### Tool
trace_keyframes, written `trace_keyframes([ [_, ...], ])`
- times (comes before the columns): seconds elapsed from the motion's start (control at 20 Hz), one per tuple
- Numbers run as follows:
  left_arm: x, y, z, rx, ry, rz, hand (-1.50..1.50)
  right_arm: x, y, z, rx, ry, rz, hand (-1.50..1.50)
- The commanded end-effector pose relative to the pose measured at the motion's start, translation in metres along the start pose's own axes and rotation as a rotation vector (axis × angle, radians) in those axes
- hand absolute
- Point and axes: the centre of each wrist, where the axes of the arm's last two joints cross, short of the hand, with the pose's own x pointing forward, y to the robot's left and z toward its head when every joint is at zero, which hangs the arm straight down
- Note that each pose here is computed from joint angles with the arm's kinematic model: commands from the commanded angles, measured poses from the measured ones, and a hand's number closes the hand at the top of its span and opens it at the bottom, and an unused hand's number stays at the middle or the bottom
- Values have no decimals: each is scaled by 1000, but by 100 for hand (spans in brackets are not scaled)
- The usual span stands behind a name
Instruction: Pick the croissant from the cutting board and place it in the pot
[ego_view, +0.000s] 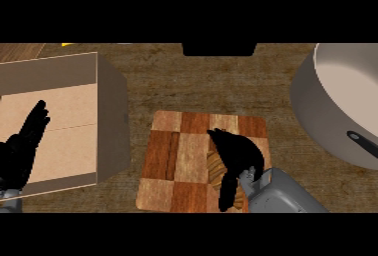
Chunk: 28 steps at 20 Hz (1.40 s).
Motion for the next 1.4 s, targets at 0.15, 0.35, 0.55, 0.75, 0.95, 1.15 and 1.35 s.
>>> trace_keyframes([
  [0.15, -24, -19, 5, -25, 60, 10, 0, 19, 7, 0, 30, 108, 58, -150],
  [0.35, -12, -12, 3, -29, 52, 24, 0, 14, 18, -21, 40, 144, 62, -150],
  [0.55, -36, -3, 8, -11, 55, 1, 0, 10, 29, -29, 49, 145, 58, -150],
  [0.75, -26, 1, 11, -13, 48, 14, 0, -6, 30, -22, 50, 152, 56, -150],
  [0.95, -24, -15, 6, -11, 48, 11, 0, -23, 38, -45, 118, 127, 109, 150],
  [1.15, -11, 0, 7, -30, 47, 3, 0, -2, 31, -44, 49, 49, 124, 150],
  [1.35, -17, -19, 16, -15, 59, 11, 0, -5, 44, -37, 51, 45, 107, 150],
])
